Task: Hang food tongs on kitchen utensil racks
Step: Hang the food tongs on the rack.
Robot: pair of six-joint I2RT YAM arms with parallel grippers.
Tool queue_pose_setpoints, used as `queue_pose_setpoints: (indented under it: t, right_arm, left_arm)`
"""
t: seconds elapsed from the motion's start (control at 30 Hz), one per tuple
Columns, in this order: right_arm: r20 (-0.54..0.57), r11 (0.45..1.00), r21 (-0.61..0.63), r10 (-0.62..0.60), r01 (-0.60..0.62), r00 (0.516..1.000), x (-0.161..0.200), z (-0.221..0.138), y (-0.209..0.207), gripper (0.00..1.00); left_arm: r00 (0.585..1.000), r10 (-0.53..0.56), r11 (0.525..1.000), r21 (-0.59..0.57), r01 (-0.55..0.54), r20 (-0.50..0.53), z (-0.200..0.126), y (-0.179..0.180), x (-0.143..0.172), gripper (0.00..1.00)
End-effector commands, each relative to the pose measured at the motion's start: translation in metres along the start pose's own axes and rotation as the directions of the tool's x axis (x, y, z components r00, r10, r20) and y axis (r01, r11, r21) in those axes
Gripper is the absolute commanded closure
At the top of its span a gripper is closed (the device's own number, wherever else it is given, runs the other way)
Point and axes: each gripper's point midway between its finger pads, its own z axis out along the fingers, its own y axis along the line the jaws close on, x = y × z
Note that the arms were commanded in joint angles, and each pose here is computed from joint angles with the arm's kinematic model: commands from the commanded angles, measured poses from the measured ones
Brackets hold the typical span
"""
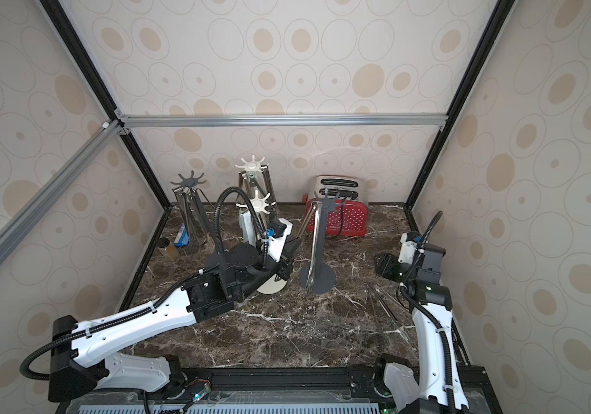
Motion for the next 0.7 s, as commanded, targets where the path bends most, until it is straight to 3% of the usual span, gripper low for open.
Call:
queue_pose_setpoints:
  t: [0.0,0.67]
  right_arm:
    - [-0.012,1.0,-0.013,-0.012,0.011,1.0,0.004,0.003,0.0,0.31]
    - [-0.025,1.0,-0.017,-0.009,0.009,1.0,0.007,0.005,0.0,0.31]
  left_arm:
    - [0.996,-0.037,0.999,-0.023,0.039,0.081,-0.01,0.01,-0.031,1.0]
    - [0.999,-0.029,0.999,-0.04,0.03,0.026,0.019,0.015,-0.012,1.0]
